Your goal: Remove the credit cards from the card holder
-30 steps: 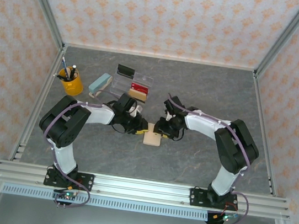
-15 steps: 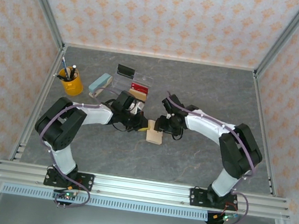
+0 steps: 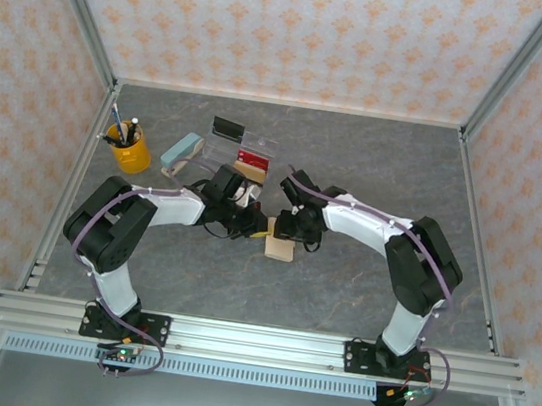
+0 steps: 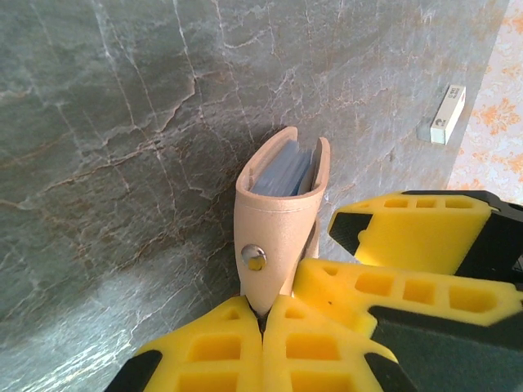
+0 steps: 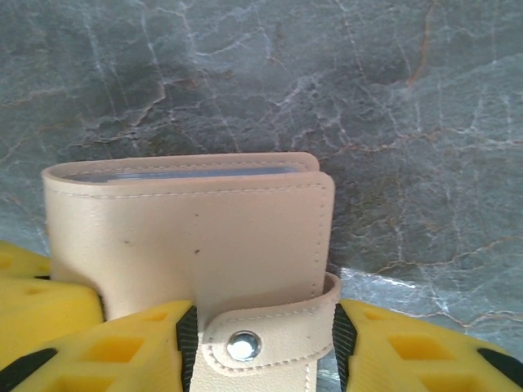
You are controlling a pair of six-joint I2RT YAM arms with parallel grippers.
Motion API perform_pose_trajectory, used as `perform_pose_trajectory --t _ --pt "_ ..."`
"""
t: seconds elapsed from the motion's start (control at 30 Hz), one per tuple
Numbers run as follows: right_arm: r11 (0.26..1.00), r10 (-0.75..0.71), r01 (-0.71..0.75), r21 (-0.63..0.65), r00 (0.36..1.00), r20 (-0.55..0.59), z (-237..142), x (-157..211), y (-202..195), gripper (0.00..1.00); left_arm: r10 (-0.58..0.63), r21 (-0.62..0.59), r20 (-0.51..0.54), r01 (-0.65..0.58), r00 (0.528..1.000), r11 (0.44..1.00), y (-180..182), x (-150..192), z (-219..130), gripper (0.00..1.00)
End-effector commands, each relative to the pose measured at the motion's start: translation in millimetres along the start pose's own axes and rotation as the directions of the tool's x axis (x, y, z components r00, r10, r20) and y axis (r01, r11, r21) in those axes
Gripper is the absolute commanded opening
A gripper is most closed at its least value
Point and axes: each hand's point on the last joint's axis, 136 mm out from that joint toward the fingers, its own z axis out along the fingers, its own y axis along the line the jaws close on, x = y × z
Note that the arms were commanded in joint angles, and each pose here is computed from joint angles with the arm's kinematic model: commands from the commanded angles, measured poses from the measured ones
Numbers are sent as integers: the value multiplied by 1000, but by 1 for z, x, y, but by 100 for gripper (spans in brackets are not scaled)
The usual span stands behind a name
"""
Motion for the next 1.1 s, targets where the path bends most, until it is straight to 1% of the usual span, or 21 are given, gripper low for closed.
perform_pose_trajectory --t 0.0,0.17,0.4,0.57,0.63,0.7,0.73,0.77,0.8,0.87,0.97,1.07 --pt "992 9 -7 128 1000 -21 6 6 -23 48 35 2 21 -35 999 999 -11 -7 -7 0" --pt "981 23 -20 192 1000 -12 2 6 -34 45 23 -43 25 -22 999 999 -1 -7 -8 0" --pt "938 84 -86 335 996 22 -10 13 -69 37 -10 -99 53 15 999 995 15 -10 -13 0" --pt "937 103 -117 329 993 60 -18 10 -72 35 -18 -113 58 24 998 993 18 -11 -13 0" --pt "950 99 -113 292 993 60 -19 9 -65 35 -31 -112 58 37 998 993 17 -11 -13 0" --pt "966 95 -105 235 994 54 -17 9 -55 36 -35 -150 61 43 998 988 21 -12 -15 0" --pt "974 90 -98 205 995 48 -15 8 -49 36 -33 -167 64 43 997 985 22 -13 -17 8" --pt "982 86 -92 162 995 42 -13 8 -41 37 -31 -187 64 43 997 981 23 -13 -19 19" --pt "987 87 -93 132 995 46 -12 6 -36 37 -29 -199 63 41 998 979 23 -14 -20 27" --pt "993 92 -96 73 994 52 -9 2 -26 37 -26 -219 60 39 998 975 22 -15 -23 49" --pt "993 106 -108 38 992 64 -5 -3 -19 36 -11 -255 48 23 999 967 17 -18 -30 68" --pt "993 115 -116 13 991 71 0 -6 -16 34 8 -285 50 7 999 958 12 -23 -37 81"
